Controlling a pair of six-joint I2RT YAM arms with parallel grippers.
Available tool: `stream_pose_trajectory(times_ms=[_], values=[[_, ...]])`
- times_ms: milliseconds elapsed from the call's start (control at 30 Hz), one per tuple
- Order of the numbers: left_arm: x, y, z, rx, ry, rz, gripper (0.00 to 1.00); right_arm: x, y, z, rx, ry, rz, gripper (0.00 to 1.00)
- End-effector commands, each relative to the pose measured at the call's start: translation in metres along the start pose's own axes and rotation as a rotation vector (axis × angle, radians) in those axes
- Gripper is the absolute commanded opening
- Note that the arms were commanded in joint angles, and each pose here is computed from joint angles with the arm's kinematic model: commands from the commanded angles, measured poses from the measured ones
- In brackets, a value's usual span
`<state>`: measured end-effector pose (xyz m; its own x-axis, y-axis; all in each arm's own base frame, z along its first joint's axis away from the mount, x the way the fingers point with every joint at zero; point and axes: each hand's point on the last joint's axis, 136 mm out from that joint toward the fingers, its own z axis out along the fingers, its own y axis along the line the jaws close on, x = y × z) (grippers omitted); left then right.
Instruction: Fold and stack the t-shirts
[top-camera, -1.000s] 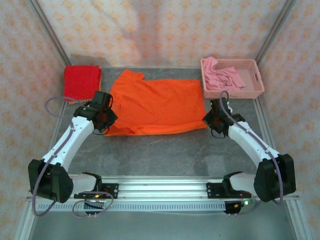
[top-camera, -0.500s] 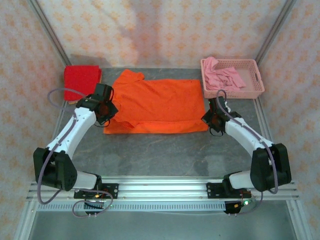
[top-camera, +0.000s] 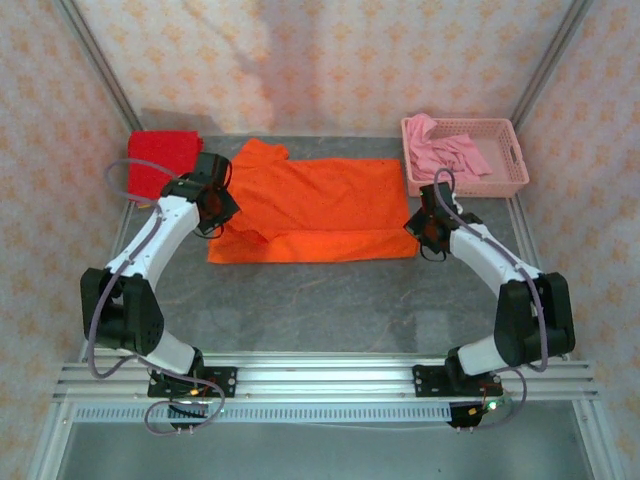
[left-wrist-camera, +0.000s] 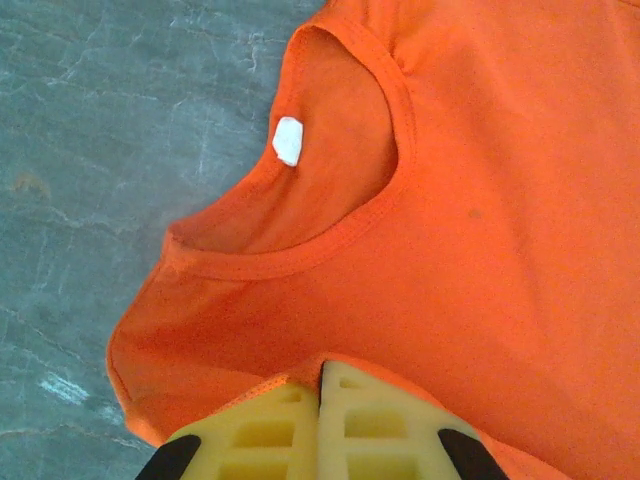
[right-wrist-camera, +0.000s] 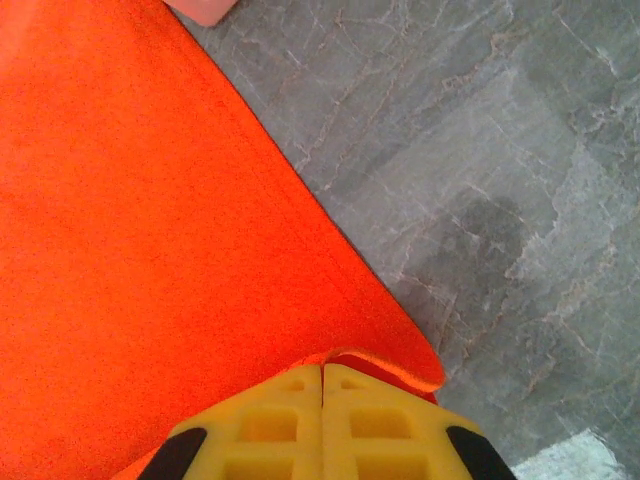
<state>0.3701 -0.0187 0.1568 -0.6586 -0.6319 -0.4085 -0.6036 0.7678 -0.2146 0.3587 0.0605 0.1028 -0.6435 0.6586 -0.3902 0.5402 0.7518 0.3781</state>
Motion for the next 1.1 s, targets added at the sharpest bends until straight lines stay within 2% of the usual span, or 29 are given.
stream_pose_trajectory(times_ms=[0,1067], values=[[-0.023,-0.004,-0.002,-0.013,-0.061,0.007,0.00,-0.014,0.007,0.000,-0.006,-0.024,-0.014,0.00],[-0.061,-0.016,0.030,-0.048,-0.064,0.000,0.00,-0.030,0.042,0.045,-0.011,0.043,-0.060,0.00]])
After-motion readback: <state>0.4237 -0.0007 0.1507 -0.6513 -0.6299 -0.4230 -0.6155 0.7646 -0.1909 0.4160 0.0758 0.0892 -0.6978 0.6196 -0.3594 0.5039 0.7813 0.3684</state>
